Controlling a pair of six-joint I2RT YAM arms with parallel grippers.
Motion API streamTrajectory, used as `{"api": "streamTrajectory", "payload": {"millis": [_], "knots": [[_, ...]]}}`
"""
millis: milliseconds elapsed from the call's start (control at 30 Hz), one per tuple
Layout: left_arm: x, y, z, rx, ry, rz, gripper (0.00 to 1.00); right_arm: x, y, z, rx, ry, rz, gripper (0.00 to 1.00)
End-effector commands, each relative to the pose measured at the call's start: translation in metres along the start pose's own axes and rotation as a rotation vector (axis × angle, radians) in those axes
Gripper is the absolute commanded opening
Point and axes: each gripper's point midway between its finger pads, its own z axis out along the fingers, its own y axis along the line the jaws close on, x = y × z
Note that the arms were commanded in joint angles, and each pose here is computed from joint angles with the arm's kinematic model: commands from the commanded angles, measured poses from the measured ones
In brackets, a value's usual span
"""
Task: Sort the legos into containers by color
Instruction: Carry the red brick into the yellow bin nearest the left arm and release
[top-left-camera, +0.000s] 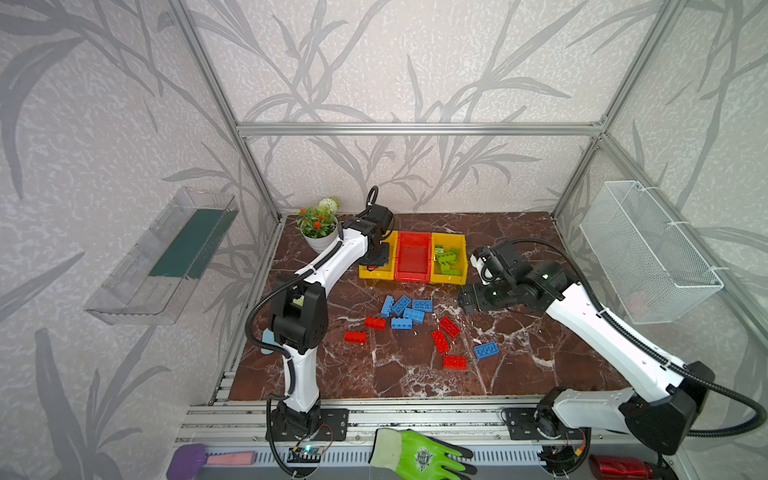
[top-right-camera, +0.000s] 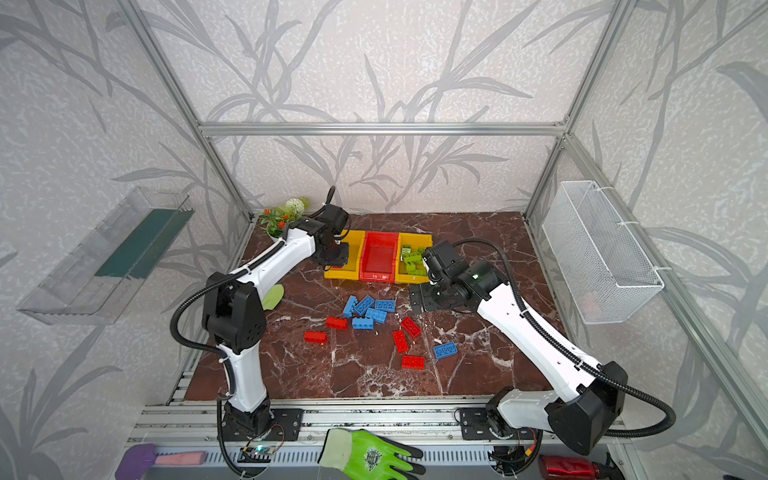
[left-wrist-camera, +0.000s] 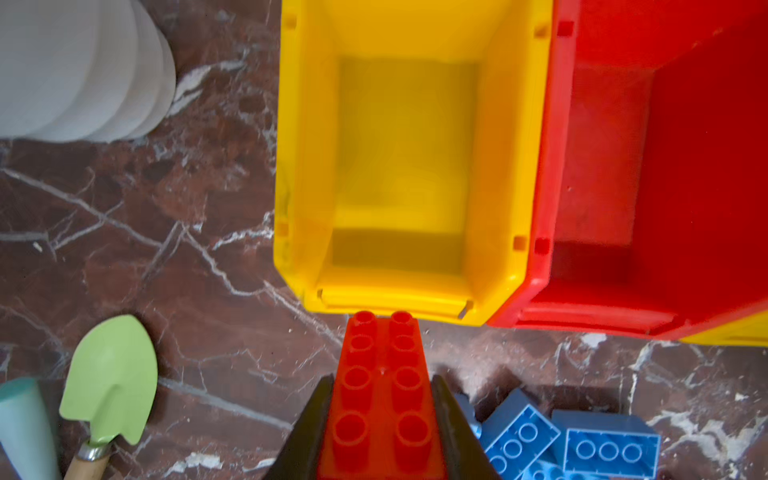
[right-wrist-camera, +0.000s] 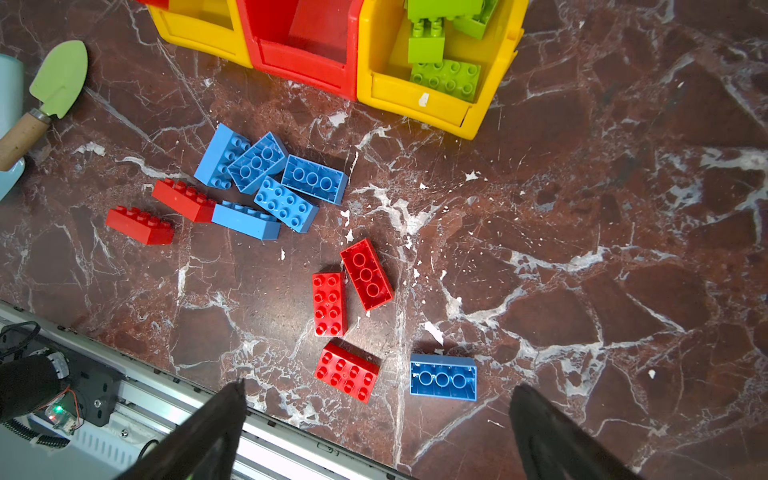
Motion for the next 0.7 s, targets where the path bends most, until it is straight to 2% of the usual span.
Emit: {"api": "streamTrajectory", "payload": {"millis": [0,233,300,400,467,500,567,667], "knots": [[-0.003,0.002,0.015,-0.036,0.057,0.028,0.21,-0.002,-0.004,-0.007,0.021,-0.028,0.006,0.99],[-0.034,-0.005,0.045,-0.051,0.060,0.027,0.23,-0.004,-0.008,-0.009,0.041,-0.021,0.027,0.99],[-0.040,-0.004,0.052,-0.052,0.065,0.024,0.27,-0.006,-0.008,-0.008,0.047,-0.019,0.032,0.99],[-0.047,-0.002,0.061,-0.045,0.072,0.015,0.43,-0.011,-0.008,-0.007,0.054,-0.016,0.035,0.99],[-0.053,0.000,0.063,-0.036,0.067,0.001,0.63,-0.015,-0.007,-0.006,0.057,-0.016,0.033,0.99],[-0.055,0.000,0.063,-0.029,0.066,-0.005,0.67,-0.018,-0.006,-0.005,0.058,-0.019,0.031,0.99],[-0.060,0.000,0.059,-0.007,0.054,-0.019,0.74,-0.023,-0.004,-0.003,0.058,-0.023,0.024,0.99],[-0.069,0.000,0.045,0.013,0.022,-0.038,0.78,-0.032,0.000,-0.001,0.050,-0.037,0.015,0.99]]}}
